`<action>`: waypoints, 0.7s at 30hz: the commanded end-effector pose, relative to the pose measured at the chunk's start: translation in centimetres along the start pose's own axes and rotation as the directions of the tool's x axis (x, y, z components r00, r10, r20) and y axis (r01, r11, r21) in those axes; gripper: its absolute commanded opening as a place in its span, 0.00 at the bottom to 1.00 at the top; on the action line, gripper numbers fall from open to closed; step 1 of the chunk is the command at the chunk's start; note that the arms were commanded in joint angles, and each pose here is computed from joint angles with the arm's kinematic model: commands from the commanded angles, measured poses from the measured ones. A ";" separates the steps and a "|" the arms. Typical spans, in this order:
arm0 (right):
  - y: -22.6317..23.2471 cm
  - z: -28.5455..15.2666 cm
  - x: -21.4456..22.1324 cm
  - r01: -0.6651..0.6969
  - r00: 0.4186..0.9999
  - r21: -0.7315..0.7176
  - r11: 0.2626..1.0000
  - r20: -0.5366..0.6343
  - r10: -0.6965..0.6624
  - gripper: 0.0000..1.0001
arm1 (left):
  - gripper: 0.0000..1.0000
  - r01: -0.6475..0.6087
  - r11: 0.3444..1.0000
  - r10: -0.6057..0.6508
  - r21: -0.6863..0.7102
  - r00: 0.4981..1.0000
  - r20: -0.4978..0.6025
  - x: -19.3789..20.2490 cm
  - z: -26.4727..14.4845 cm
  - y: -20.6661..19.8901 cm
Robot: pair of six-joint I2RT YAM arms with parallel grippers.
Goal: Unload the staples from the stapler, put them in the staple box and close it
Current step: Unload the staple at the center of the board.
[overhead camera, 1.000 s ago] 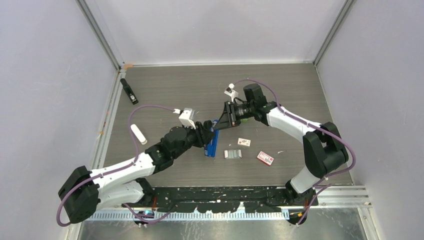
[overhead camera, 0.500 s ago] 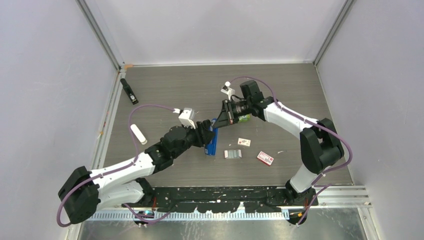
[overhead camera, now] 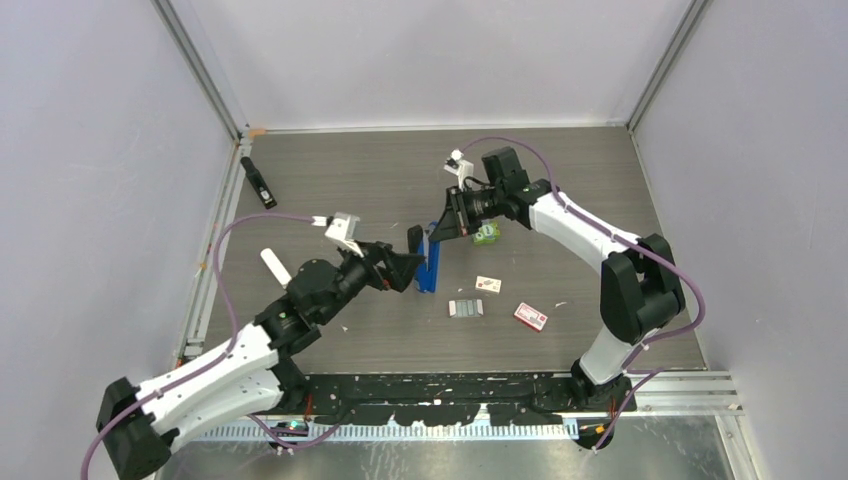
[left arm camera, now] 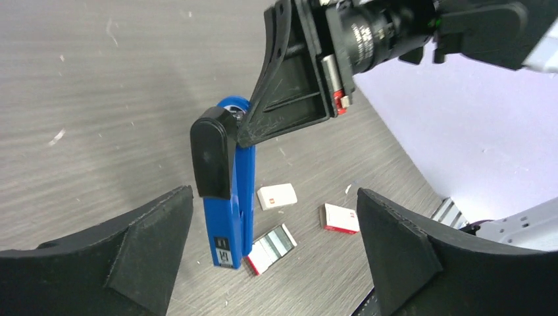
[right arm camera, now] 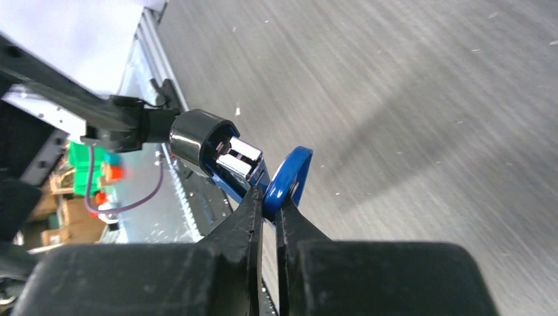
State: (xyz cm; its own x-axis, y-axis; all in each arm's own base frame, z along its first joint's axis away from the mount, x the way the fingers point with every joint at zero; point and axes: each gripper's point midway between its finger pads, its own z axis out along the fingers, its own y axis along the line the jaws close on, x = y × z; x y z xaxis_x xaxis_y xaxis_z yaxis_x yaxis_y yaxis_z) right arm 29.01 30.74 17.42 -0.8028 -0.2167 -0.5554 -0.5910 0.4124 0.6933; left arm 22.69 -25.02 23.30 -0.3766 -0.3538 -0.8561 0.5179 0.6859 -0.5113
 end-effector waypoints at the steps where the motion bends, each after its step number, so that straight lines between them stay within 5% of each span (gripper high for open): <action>1: 1.0 -1.6 -3.5 0.126 0.990 0.038 0.991 0.061 -0.128 0.01 | 0.99 -0.035 0.999 0.037 -0.018 0.994 0.102 -4.3 -2.5 -0.3; 9: 1.6 -2.8 -3.9 0.256 0.967 0.048 0.965 0.000 -0.256 0.01 | 1.00 -0.025 0.997 0.023 0.067 0.999 0.031 -6.1 -3.7 -2.9; 13: 2.0 -3.4 -4.0 0.286 0.958 0.048 0.957 -0.030 -0.285 0.01 | 0.99 -0.053 0.995 0.058 0.082 0.997 -0.054 -6.4 -1.3 -2.6; 18: 2.3 -4.2 -4.9 0.331 0.944 0.085 0.940 -0.036 -0.329 0.01 | 0.87 0.046 0.968 -0.017 0.248 0.993 -0.118 -7.5 2.1 -3.7; 21: 2.5 -4.5 -5.4 0.337 0.941 0.093 0.937 -0.038 -0.335 0.01 | 0.85 -0.012 0.965 0.053 0.262 0.987 -0.151 -7.2 3.6 -3.4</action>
State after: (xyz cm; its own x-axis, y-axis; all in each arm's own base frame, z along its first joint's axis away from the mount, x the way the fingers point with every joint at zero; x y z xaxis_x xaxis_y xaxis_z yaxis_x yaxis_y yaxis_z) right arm 31.00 28.46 20.81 -0.6354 -0.3843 -0.6698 -0.7638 0.4406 0.4718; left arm 27.39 -24.74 28.07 -0.4829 -0.2834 -0.8285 0.5585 0.6290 -0.5407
